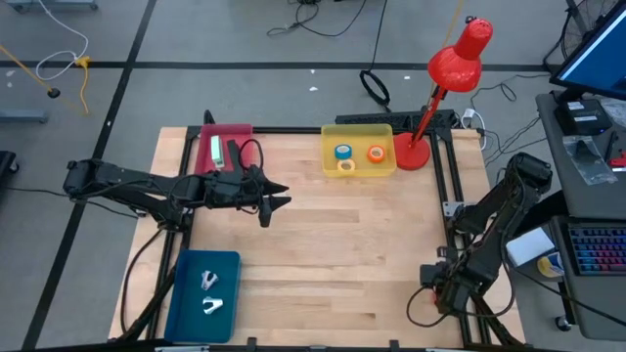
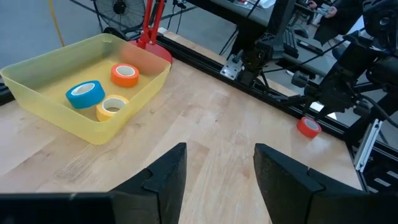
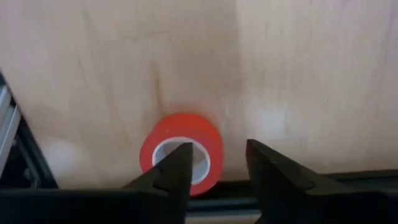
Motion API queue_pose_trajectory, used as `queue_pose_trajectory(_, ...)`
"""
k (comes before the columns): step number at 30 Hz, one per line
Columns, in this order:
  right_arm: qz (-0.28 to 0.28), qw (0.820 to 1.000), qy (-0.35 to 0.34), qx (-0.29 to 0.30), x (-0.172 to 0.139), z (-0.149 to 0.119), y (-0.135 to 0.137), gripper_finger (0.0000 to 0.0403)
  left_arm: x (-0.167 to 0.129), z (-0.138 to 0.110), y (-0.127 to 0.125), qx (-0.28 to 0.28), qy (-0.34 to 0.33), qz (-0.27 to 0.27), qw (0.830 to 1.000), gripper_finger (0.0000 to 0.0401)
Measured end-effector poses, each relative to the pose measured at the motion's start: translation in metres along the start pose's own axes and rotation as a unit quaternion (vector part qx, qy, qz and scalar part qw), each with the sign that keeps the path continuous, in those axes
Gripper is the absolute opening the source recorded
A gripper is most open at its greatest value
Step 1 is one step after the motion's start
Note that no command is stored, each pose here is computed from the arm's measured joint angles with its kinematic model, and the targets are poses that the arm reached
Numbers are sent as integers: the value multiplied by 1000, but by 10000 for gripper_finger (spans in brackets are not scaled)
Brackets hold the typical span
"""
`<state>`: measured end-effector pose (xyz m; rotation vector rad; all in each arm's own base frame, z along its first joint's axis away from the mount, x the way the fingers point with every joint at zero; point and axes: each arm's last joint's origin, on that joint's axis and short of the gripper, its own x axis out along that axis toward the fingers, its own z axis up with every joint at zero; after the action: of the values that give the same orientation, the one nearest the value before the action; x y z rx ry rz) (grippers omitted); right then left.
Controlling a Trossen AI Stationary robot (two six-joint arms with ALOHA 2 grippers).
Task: Pick and place Stapler, Stapler remover, tape
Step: Put the red tape into the yellow bin
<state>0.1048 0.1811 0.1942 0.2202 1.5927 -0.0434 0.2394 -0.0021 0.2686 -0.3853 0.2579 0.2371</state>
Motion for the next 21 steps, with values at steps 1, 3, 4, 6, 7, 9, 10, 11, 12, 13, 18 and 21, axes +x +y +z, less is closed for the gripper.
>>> queue_pose_trajectory(1, 2, 1000, 5, -9, 0, 0, 0, 151, 0, 0, 0, 0, 0, 0, 1000, 186)
queue_pose_trajectory(3, 6, 999, 13, -33, 0, -3, 1, 174, 0, 0, 0, 0, 0, 0, 1000, 186)
queue_pose_trajectory(4, 7, 999, 15, -44, 1, -4, 2, 185, 0, 0, 0, 0, 0, 0, 1000, 186)
queue_pose_trajectory(6, 12, 998, 15, -54, 4, -7, 2, 202, 0, 0, 0, 0, 1, 0, 1000, 186)
queue_pose_trajectory(7, 16, 998, 15, -57, 7, -9, 3, 208, 0, 0, 0, 0, 2, 0, 1000, 186)
queue_pose_trajectory(9, 33, 997, 25, -64, 13, -12, 3, 219, 0, -1, 0, 1, 4, 1, 1000, 186)
queue_pose_trajectory(10, 42, 996, 33, -68, 17, -14, 3, 224, 0, -1, 0, 1, 5, 1, 1000, 186)
queue_pose_trajectory(11, 49, 996, 41, -68, 20, -14, 2, 227, 0, -1, 0, 1, 4, 1, 1000, 186)
queue_pose_trajectory(12, 51, 995, 47, -66, 24, -15, 1, 230, 0, -1, 0, 2, 4, 1, 1000, 186)
queue_pose_trajectory(13, 49, 996, 50, -58, 27, -15, -1, 232, 0, -1, 0, 3, 4, 1, 1000, 186)
queue_pose_trajectory(18, 11, 998, 59, 0, 42, -17, -17, 230, 0, -2, 0, 4, 8, 3, 1000, 186)
queue_pose_trajectory(21, 6, 998, 62, 11, 48, -18, -22, 227, 0, -2, 1, 3, 10, 4, 1000, 186)
